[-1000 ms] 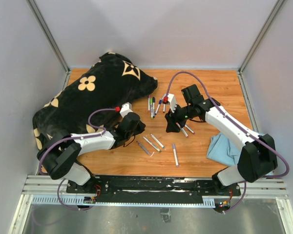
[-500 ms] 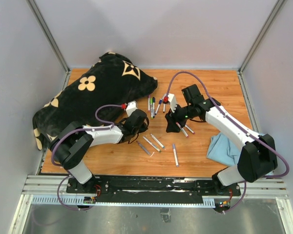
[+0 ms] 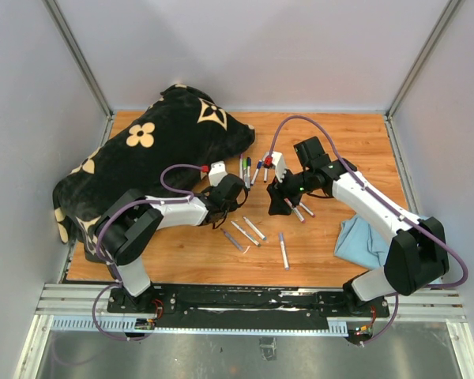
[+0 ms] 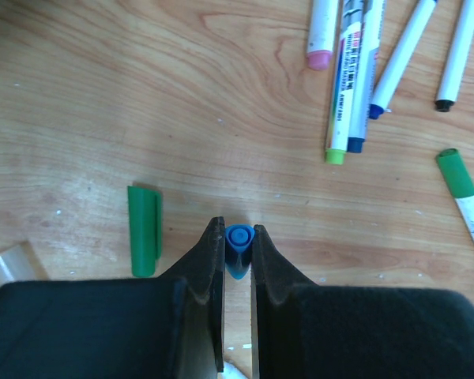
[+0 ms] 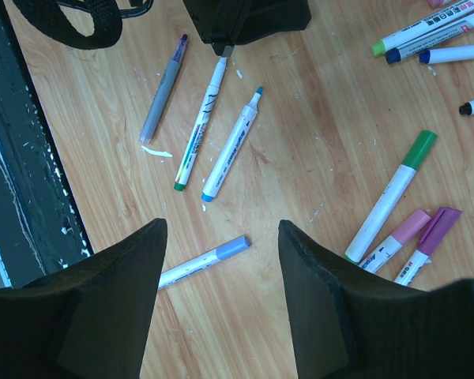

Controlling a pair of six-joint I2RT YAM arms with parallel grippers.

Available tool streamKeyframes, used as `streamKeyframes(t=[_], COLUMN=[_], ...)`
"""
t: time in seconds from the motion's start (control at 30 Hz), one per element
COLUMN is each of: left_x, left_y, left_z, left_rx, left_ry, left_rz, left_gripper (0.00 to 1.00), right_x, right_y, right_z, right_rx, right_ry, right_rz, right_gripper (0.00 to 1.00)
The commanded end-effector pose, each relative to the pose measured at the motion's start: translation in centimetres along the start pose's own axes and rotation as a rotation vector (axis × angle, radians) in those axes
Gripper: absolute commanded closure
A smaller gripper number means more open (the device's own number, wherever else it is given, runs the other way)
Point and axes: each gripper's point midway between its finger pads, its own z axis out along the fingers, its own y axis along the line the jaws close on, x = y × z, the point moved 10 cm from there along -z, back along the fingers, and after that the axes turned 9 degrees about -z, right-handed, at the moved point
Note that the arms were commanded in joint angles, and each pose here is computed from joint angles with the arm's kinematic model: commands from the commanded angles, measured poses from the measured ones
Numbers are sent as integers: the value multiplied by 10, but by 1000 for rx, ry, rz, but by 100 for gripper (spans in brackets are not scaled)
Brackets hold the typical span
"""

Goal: Open the pen caps
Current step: Place the pen cap at the center of the board.

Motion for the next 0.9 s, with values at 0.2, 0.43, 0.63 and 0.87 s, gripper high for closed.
streamKeyframes(t=[0.2,0.43,0.63,0.87], left_x=[2,0,-8,-22], left_y=[8,10,5,2], left_z=[5,1,-9,-31], left_rx=[-105,-111,-72,-5], left_ry=[-48,-56,-57,-76], left_rz=[35,24,9,-22], left_gripper=[85,75,66,60], right_x=[0,1,1,0], right_y=[-2,-2,-2,-1], right_z=[-10,-11,-13,-17], right_rx=[6,9,14,19], right_ry=[-22,-24,-27,-40], right_rz=[1,5,5,-2], right_gripper=[40,40,40,40])
